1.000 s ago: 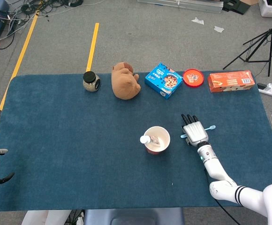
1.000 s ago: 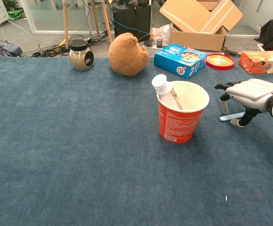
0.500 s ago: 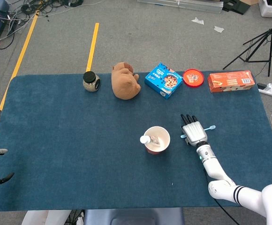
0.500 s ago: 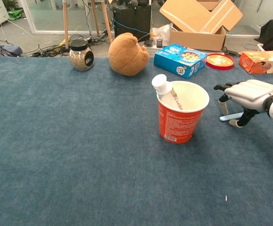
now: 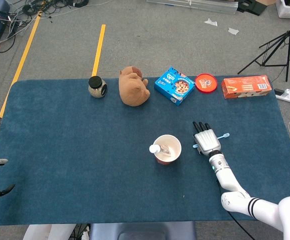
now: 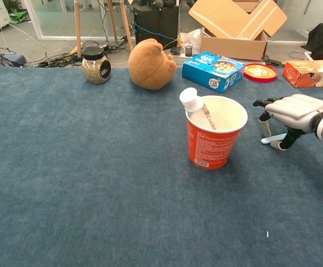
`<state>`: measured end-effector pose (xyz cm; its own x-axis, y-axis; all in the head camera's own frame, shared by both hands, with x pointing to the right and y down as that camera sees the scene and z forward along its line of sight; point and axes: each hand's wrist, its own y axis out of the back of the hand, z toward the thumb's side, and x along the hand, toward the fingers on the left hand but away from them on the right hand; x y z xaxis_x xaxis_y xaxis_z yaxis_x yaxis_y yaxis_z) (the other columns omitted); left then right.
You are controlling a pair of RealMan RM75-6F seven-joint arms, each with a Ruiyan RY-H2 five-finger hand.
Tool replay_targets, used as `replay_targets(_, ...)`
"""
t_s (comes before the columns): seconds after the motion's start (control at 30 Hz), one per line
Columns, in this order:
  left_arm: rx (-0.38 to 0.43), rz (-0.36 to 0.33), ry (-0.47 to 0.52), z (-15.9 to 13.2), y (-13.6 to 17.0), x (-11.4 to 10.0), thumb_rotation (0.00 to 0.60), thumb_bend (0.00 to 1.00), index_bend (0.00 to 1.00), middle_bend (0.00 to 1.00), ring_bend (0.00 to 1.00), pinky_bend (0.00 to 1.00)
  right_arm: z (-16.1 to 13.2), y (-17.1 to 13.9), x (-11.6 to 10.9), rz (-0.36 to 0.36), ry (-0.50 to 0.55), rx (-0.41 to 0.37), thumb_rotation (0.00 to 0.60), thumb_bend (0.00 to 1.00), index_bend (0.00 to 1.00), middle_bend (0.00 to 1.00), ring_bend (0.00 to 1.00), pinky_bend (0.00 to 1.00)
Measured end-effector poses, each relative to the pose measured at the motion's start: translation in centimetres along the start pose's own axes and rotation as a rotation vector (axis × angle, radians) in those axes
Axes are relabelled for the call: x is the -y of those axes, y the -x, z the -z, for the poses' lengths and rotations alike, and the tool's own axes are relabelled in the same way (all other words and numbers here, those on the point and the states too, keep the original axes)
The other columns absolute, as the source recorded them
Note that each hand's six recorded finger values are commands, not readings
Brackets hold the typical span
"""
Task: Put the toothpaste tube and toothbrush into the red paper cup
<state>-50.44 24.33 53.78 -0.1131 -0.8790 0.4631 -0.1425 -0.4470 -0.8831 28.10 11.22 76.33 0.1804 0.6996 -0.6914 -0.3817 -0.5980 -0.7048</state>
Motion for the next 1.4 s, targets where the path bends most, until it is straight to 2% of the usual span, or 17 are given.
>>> replay_targets(0.47,0.000,-0.001,-0.001,0.0,0.0,0.0,0.600,0.00,0.29,0.36,0.26,0.31,0.3,-0.2,-0.1,0.006,0.028,0.011,0.600,0.26,0.58,0.04,0.00,0.13)
replay_targets(0.8,-0.001,0.004,-0.007,0.0,-0.1,0.1,0.600,0.00,0.29,0.36,0.26,0.31,0.8,-0.8,-1.0,0.031,0.063,0.014,0.600,0.26,0.59,0.05,0.00,0.13)
replay_targets(1.4,-0.001,0.006,-0.008,0.0,-0.1,0.2,0.600,0.00,0.29,0.36,0.26,0.31,0.8,-2.2,-5.8,0.132,0.155,-0.005,0.600,0.27,0.59,0.05,0.00,0.13)
